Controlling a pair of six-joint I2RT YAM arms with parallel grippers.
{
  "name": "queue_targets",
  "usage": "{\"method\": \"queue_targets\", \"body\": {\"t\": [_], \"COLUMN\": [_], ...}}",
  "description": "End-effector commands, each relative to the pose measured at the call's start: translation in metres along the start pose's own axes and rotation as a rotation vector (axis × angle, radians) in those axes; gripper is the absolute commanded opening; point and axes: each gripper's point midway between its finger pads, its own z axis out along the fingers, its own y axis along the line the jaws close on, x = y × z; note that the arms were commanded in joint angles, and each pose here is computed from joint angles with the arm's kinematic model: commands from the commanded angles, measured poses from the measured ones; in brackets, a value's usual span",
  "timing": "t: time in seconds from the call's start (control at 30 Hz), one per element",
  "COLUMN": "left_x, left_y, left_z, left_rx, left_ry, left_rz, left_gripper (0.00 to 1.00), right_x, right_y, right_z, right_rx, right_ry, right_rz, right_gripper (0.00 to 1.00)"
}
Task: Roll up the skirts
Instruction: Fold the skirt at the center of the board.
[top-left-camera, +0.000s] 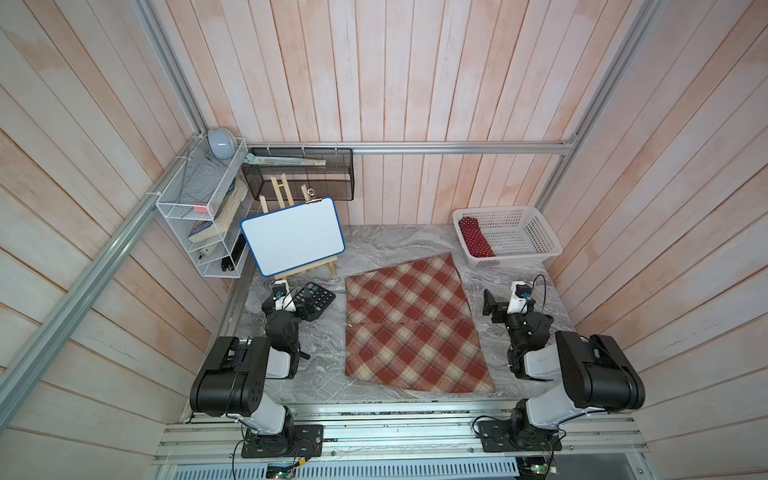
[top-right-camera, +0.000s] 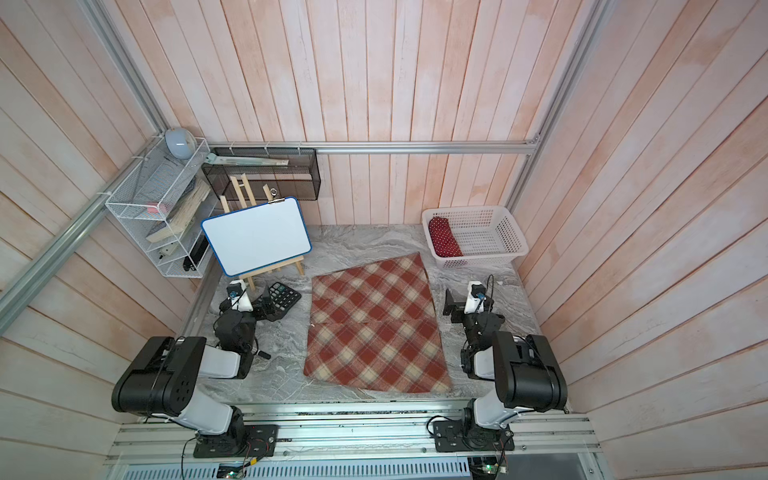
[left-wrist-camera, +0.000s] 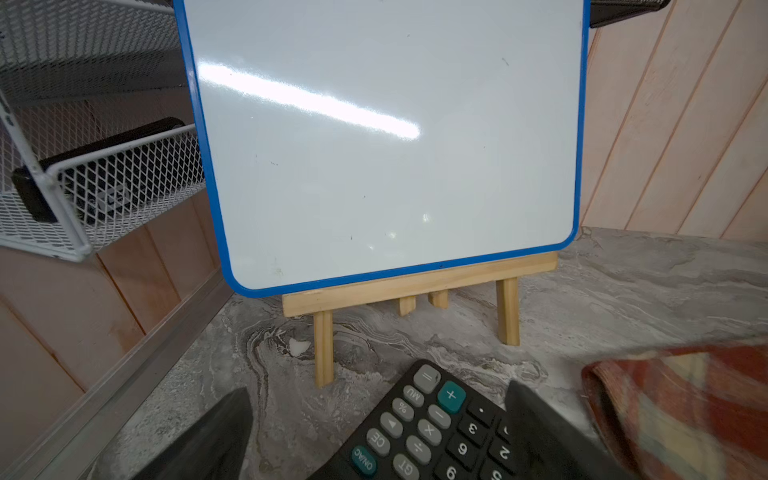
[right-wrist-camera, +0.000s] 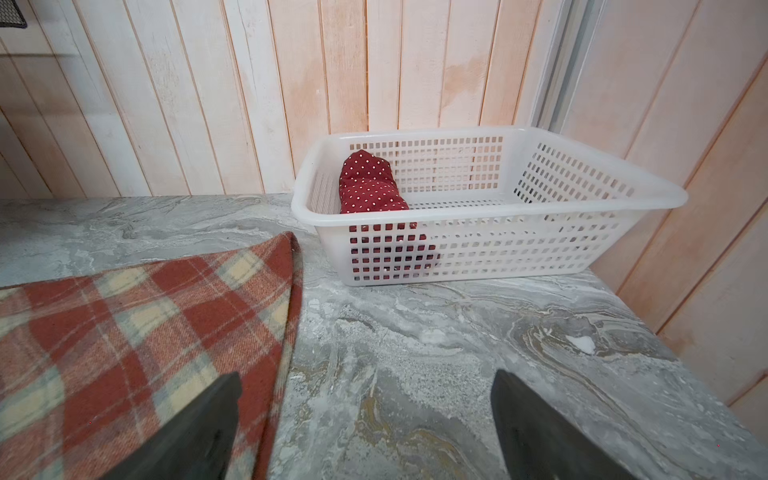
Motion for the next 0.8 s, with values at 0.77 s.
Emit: {"method": "queue_targets", "body": {"t": [0.77], "left_x": [0.0], "left_y": [0.004], "left_z": [0.003], "left_rx": [-0.015], "left_ry": [0.004], "left_rz": [-0.008], "left_gripper": [1.0], "right_x": [-0.003], "right_y": [-0.013], "right_z": [0.003], "right_rx": [0.074], "right_ry": [-0.011], "right_rz": [0.02], "right_gripper": [0.98]}}
